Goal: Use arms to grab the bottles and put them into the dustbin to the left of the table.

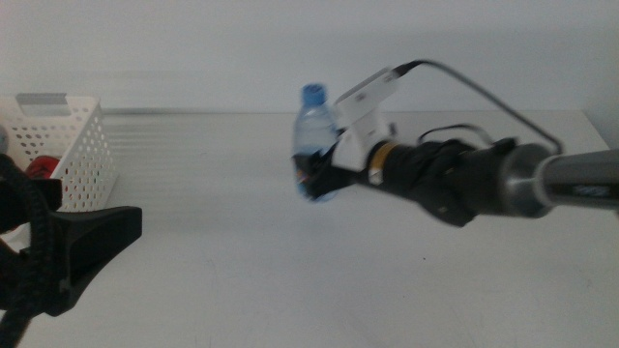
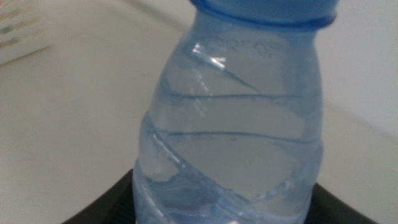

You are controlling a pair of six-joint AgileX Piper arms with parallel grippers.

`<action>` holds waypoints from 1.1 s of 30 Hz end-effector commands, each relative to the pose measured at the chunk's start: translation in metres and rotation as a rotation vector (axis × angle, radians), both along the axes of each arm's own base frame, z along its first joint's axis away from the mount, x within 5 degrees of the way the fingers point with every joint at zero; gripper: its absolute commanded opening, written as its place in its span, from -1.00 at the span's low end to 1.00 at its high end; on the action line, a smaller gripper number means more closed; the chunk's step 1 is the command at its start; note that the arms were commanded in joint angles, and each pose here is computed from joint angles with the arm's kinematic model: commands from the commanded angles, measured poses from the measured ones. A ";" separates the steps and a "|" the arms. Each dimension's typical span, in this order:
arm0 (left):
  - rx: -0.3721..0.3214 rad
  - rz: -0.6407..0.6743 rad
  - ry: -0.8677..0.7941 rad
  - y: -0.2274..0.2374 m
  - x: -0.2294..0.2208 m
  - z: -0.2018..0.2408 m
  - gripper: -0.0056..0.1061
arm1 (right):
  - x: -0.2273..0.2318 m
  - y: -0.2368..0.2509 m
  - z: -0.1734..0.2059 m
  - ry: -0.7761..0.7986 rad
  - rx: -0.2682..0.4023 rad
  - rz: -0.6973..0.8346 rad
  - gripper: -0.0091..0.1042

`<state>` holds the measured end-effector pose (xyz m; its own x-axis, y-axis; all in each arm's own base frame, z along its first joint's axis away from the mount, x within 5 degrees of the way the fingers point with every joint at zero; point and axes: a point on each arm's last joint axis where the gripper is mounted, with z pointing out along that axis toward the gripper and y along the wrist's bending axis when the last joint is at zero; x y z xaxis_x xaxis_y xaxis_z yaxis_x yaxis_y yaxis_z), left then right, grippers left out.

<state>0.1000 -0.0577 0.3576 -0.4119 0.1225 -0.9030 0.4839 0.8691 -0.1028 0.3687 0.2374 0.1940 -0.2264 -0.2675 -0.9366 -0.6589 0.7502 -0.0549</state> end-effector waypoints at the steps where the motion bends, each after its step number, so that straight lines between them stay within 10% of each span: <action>1: -0.066 0.011 -0.068 -0.001 0.002 0.014 0.71 | -0.004 0.023 0.038 -0.162 0.110 0.081 -0.84; 13: -0.066 0.011 -0.068 -0.001 0.002 0.014 0.71 | -0.012 0.053 0.010 -0.151 0.109 0.165 -0.80; 14: -0.066 0.011 -0.068 -0.001 0.002 0.014 0.71 | -0.013 0.052 0.007 -0.139 0.093 0.162 -0.27; 16: -0.066 0.011 -0.068 -0.001 0.002 0.014 0.71 | -0.013 0.052 0.007 -0.116 0.107 0.152 0.16; 20: -0.066 0.011 -0.068 -0.001 0.002 0.014 0.71 | -0.017 0.048 0.011 -0.086 0.104 0.151 0.61; 33: -0.066 0.011 -0.068 -0.001 0.002 0.014 0.71 | -0.096 -0.013 0.067 -0.088 0.140 0.131 0.54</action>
<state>0.1000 -0.0577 0.3576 -0.4119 0.1225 -0.9030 0.4839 0.8691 -0.1028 0.2846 0.2323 0.2208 -0.2159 -0.2547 -0.9426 -0.7419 0.6704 -0.0112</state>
